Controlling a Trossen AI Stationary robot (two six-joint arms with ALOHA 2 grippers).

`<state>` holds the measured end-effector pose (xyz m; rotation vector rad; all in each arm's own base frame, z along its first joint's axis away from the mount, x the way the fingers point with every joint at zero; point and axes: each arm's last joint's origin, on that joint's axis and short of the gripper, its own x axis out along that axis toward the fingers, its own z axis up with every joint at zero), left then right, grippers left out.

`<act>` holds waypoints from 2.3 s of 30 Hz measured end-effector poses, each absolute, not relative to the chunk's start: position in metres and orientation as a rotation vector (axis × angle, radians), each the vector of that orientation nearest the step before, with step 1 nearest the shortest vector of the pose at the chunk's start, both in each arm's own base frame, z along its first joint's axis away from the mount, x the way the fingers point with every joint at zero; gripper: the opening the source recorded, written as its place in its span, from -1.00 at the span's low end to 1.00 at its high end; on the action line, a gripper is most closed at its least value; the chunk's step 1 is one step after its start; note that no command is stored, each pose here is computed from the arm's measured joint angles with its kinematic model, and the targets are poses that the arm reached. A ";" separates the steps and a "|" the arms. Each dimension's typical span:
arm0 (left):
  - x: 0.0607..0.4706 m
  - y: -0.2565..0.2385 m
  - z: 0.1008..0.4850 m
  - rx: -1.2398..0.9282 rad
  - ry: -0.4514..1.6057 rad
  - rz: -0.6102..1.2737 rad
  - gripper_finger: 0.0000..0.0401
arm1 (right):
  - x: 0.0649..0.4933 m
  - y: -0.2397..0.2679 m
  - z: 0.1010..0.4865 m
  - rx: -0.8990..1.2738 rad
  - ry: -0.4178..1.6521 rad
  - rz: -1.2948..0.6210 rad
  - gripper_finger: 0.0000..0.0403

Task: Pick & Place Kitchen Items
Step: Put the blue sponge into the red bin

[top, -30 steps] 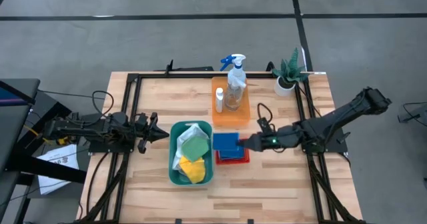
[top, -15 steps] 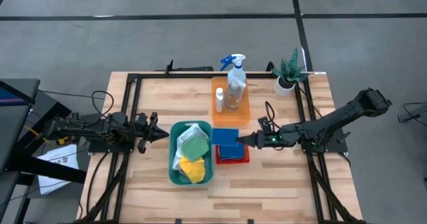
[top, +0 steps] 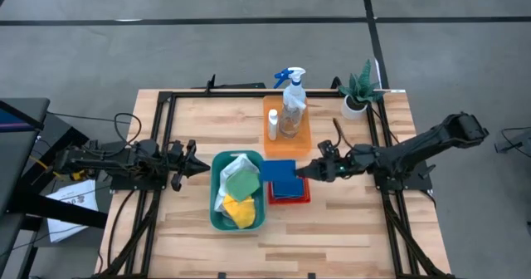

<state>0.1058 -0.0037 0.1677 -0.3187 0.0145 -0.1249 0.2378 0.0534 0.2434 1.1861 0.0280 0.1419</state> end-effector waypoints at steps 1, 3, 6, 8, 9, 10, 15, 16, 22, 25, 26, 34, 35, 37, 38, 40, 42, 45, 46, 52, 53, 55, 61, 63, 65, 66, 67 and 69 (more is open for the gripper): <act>0.106 -0.004 0.168 -0.319 0.015 -0.125 -0.95 | 0.235 0.051 0.240 1.199 0.017 0.161 -1.00; 0.106 -0.004 0.168 -0.319 0.015 -0.125 -0.95 | 0.229 0.047 0.227 1.234 0.026 0.160 -1.00; 0.106 -0.004 0.168 -0.319 0.015 -0.125 -0.94 | 0.219 0.046 0.207 1.293 0.059 0.146 -1.00; 0.106 -0.004 0.168 -0.319 0.015 -0.125 -0.93 | 0.212 0.047 0.197 1.326 0.071 0.139 -1.00; 0.106 -0.004 0.168 -0.319 0.015 -0.125 -0.93 | 0.209 0.047 0.192 1.343 0.077 0.124 -1.00; 0.106 -0.004 0.168 -0.319 0.015 -0.125 -0.92 | 0.205 0.047 0.186 1.357 0.089 0.108 -1.00; 0.106 -0.004 0.168 -0.319 0.014 -0.125 -0.93 | 0.192 0.046 0.170 1.384 0.100 0.091 -1.00; 0.106 -0.004 0.168 -0.319 0.015 -0.125 -0.93 | 0.190 0.046 0.168 1.386 0.105 0.088 -1.00; 0.106 -0.004 0.168 -0.319 0.014 -0.125 -0.92 | 0.181 0.044 0.158 1.364 0.124 0.090 -1.00; 0.106 -0.004 0.168 -0.319 0.015 -0.125 -0.92 | 0.181 0.041 0.157 1.330 0.140 0.108 -1.00; 0.106 -0.004 0.168 -0.319 0.014 -0.125 -0.92 | 0.182 0.040 0.157 1.330 0.138 0.106 -1.00; 0.106 -0.004 0.168 -0.319 0.014 -0.125 -0.91 | 0.184 0.037 0.148 1.316 0.201 0.056 -1.00; 0.106 -0.004 0.168 -0.319 0.014 -0.125 -0.91 | 0.186 0.038 0.146 1.314 0.209 0.047 -1.00; 0.106 -0.004 0.168 -0.319 0.014 -0.125 -0.92 | 0.190 0.037 0.143 1.313 0.214 0.035 -1.00; 0.106 -0.004 0.168 -0.319 0.014 -0.125 -0.92 | 0.193 0.037 0.142 1.314 0.208 0.035 -1.00; 0.106 -0.004 0.168 -0.319 0.014 -0.125 -0.93 | 0.199 0.037 0.140 1.315 0.189 0.048 -1.00; 0.106 -0.004 0.168 -0.319 0.014 -0.125 -0.92 | 0.204 0.039 0.138 1.321 0.167 0.067 -1.00; 0.106 -0.004 0.168 -0.319 0.014 -0.125 -0.92 | 0.211 0.040 0.130 1.346 0.153 0.079 -1.00; 0.106 -0.004 0.168 -0.319 0.014 -0.125 -0.92 | 0.213 0.040 0.128 1.355 0.148 0.083 -1.00; 0.106 -0.004 0.168 -0.319 0.014 -0.125 -0.92 | 0.220 0.042 0.119 1.395 0.136 0.091 -1.00; 0.106 -0.004 0.168 -0.319 0.014 -0.125 -0.92 | 0.220 0.042 0.118 1.397 0.138 0.089 -1.00; 0.106 -0.004 0.168 -0.319 0.014 -0.125 -0.92 | 0.220 0.042 0.117 1.400 0.136 0.089 -1.00; 0.106 -0.004 0.168 -0.319 0.014 -0.125 -0.92 | 0.216 0.041 0.111 1.396 0.176 0.042 -1.00; 0.106 -0.004 0.168 -0.319 0.014 -0.125 -0.92 | 0.216 0.040 0.110 1.396 0.179 0.027 -1.00; 0.106 -0.004 0.168 -0.319 0.014 -0.125 -0.92 | 0.216 0.040 0.110 1.394 0.175 0.025 -1.00; 0.106 -0.004 0.168 -0.319 0.014 -0.125 -0.92 | 0.216 0.040 0.110 1.393 0.176 0.025 -1.00; 0.106 -0.004 0.168 -0.319 0.014 -0.125 -0.92 | 0.215 0.040 0.110 1.392 0.176 0.025 -1.00; 0.106 -0.004 0.168 -0.319 0.014 -0.125 -0.92 | 0.214 0.040 0.109 1.391 0.181 0.020 -1.00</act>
